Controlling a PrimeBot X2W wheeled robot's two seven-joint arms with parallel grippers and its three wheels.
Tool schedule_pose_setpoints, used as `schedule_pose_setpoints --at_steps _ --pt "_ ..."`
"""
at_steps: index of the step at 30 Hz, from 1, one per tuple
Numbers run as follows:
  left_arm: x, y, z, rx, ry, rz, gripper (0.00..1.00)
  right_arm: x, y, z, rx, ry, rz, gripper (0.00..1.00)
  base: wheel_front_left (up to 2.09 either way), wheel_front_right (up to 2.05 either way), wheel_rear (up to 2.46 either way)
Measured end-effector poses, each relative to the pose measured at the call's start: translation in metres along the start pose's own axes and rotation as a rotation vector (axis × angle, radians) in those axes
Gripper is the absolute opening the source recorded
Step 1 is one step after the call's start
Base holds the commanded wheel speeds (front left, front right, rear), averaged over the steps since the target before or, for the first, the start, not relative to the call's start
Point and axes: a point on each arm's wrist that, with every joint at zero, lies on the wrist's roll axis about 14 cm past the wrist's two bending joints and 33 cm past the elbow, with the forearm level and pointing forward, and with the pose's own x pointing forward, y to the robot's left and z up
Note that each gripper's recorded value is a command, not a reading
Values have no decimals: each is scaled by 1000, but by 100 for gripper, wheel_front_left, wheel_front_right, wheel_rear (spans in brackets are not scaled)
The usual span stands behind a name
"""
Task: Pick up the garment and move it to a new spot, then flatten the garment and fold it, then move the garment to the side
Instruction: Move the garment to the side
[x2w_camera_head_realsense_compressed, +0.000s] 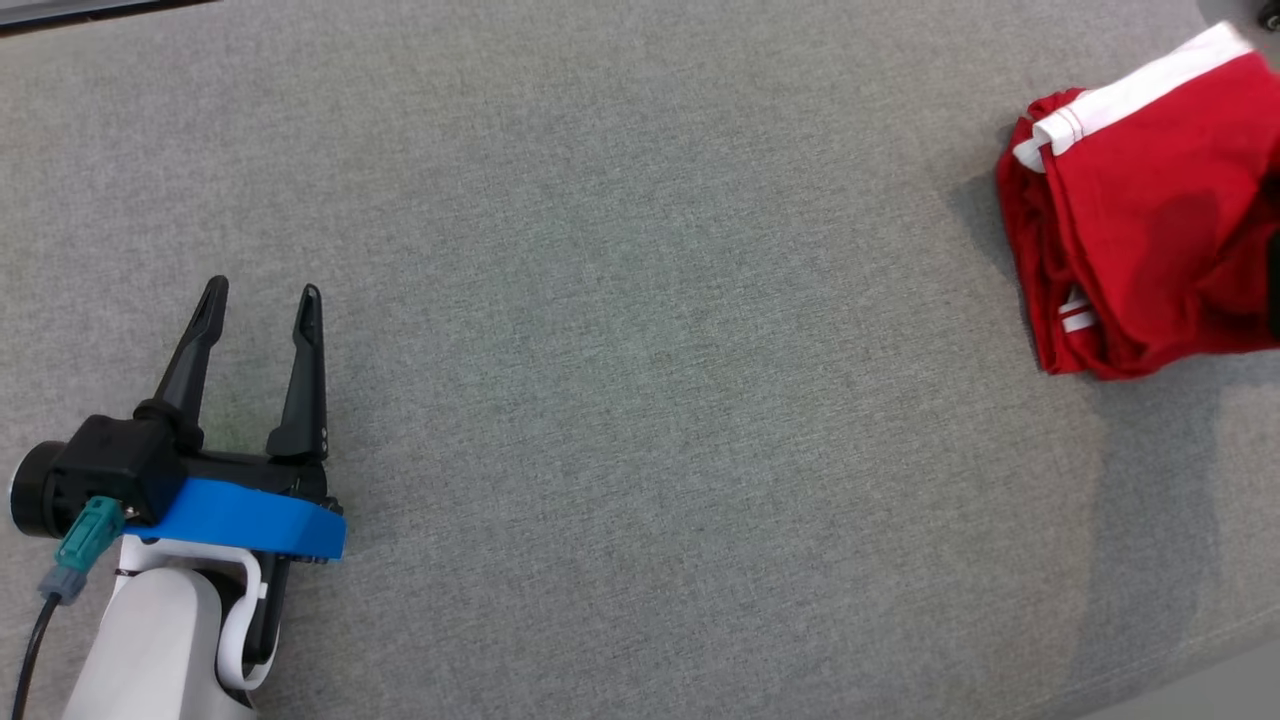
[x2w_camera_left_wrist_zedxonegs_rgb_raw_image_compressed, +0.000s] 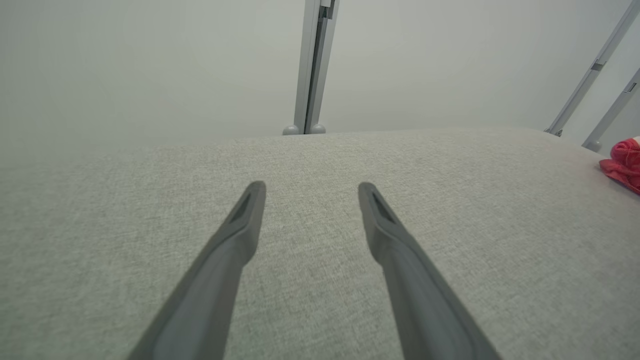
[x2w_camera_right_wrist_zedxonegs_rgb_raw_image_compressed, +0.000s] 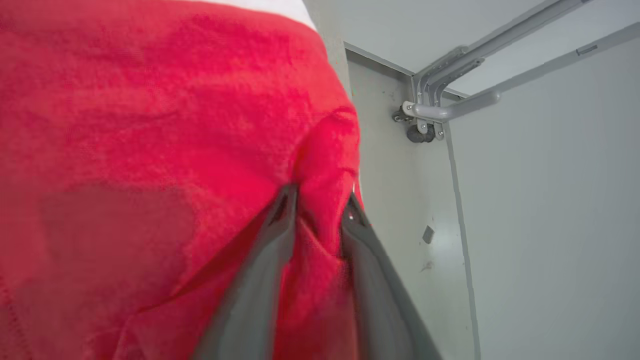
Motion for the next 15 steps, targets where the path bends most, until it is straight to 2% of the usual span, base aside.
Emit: schedule_pose_setpoints --at_steps 7,10,15 --pt "-8 -7 19 17 -32 -2 100 -8 9 -16 126 -3 -5 100 0 0 0" --pt "-18 -10 31 10 -59 14 100 -17 14 -7 193 -82 6 100 0 0 0" --pt "-46 -10 45 -10 -88 66 100 -43 41 29 345 -322 80 100 0 0 0"
